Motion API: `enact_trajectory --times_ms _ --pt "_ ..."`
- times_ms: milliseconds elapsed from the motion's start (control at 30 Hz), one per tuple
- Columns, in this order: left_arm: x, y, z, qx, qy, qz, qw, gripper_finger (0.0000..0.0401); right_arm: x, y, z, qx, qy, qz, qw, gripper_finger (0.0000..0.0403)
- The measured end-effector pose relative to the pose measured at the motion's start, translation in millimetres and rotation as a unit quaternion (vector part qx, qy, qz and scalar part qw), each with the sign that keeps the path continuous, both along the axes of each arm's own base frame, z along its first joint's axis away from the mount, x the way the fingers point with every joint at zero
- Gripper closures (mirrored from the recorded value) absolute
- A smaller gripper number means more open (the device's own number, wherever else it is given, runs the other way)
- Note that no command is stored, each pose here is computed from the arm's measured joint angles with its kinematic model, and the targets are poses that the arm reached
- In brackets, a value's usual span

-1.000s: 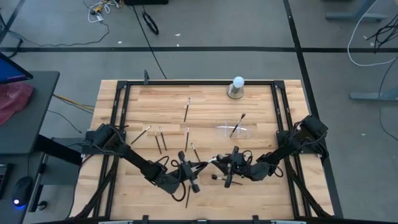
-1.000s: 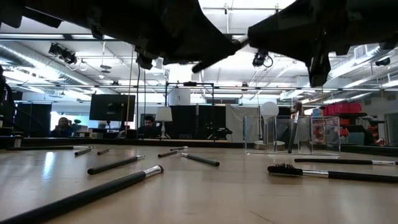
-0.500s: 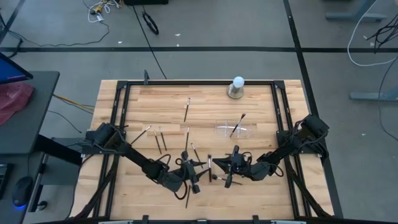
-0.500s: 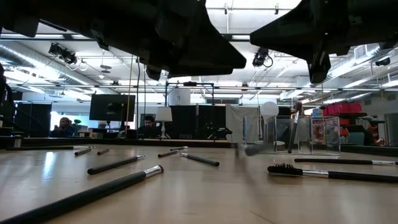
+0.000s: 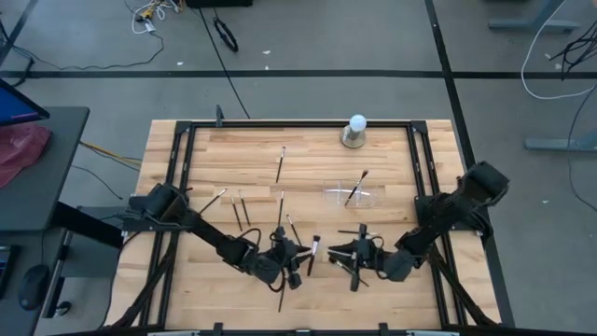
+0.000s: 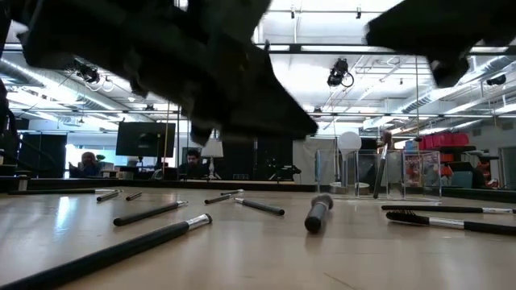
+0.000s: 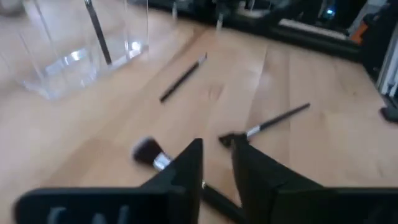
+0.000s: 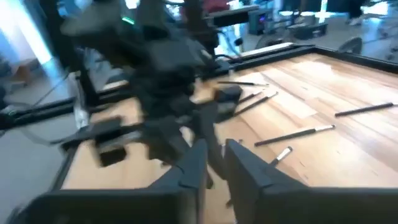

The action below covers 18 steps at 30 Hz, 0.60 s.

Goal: Put items in baskets/containers
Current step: Put the black blush brush into the transparent organizer

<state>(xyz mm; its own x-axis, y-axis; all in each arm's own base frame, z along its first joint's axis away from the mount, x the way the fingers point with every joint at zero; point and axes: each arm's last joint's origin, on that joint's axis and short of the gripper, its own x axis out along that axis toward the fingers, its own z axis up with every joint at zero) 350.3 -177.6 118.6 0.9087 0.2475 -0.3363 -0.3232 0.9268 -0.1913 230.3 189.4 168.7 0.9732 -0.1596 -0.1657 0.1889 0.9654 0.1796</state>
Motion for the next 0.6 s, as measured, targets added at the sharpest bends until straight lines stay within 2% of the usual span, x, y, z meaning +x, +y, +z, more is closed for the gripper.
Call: enact_trajectory --times_ms 167,267,400,600 --pt "20 -9 -20 -0.008 0.018 0.002 1.000 0.0223 -22 10 13 0.016 0.022 0.049 0.998 0.0311" --pt "35 -21 -25 0.020 0.058 0.012 0.998 0.0199 -30 16 15 0.019 0.022 0.065 0.997 0.0308" --pt "51 -28 -25 0.061 0.127 0.068 0.988 0.0201 -36 22 14 0.015 0.025 0.080 0.996 0.0312" --pt "57 -31 -13 0.051 0.171 0.114 0.977 0.0227 -39 24 13 0.012 0.028 0.086 0.996 0.0322"
